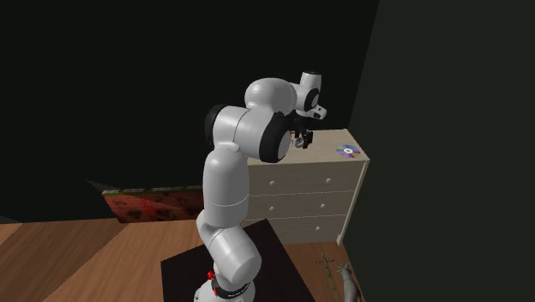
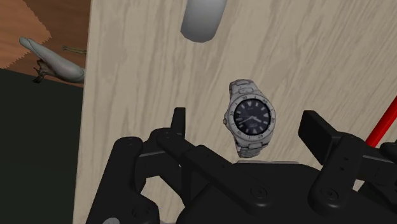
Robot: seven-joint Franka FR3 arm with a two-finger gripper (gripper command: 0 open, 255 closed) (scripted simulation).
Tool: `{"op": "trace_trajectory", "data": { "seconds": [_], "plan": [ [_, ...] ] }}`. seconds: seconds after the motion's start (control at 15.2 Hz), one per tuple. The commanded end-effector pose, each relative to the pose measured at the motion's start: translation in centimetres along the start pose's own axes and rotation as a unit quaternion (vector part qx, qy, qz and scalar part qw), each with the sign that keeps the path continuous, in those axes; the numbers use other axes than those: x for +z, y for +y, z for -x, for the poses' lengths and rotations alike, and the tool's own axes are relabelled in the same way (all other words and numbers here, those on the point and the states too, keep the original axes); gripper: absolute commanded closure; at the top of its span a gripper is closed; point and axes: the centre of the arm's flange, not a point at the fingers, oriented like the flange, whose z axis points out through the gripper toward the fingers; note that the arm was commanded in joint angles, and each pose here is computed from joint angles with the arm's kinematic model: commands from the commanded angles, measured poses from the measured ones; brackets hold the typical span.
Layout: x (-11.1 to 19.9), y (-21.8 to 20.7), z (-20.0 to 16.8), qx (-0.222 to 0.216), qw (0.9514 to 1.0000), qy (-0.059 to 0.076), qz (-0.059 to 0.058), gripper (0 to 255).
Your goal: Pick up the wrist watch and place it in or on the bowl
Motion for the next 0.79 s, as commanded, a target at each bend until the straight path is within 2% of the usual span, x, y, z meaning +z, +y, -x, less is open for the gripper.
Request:
{"op": "trace_trajectory", "data": {
  "seconds": [0.0, 0.26, 0.33, 0.73],
  "plan": [
    [0.06, -0.01, 0.0, 0.0, 1.0, 0.0, 0.0, 0],
    [0.06, -0.01, 0.0, 0.0, 1.0, 0.0, 0.0, 0],
    [0.06, -0.01, 0.0, 0.0, 1.0, 0.0, 0.0, 255],
    [0.06, -0.01, 0.0, 0.0, 1.0, 0.0, 0.0, 255]
  ]
}}
